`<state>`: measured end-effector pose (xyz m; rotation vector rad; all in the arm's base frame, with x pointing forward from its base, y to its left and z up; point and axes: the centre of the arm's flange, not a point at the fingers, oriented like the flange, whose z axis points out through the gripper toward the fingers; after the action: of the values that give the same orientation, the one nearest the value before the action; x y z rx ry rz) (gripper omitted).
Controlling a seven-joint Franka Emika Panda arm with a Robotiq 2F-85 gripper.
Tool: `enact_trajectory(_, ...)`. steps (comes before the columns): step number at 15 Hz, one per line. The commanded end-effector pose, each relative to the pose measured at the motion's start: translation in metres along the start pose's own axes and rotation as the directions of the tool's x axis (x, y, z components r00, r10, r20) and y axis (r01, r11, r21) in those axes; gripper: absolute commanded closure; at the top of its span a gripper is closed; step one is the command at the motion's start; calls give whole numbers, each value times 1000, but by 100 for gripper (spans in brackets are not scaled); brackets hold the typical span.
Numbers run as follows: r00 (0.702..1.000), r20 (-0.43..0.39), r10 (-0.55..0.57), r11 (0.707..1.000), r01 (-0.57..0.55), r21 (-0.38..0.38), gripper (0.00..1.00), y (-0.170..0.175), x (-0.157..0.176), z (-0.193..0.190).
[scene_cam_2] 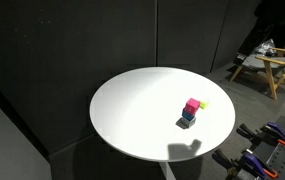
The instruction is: Put the pink block on the table
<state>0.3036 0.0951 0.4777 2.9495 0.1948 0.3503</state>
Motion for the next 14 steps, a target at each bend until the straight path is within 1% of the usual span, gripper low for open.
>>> enact_trajectory(1, 1000, 0, 0, 1000, 0, 0, 0, 0, 0, 0)
enact_trajectory(6, 1000, 0, 0, 1000, 0, 0, 0, 0, 0, 0)
enact_trajectory(14, 999, 27, 28, 998, -29, 51, 0, 13, 15, -1)
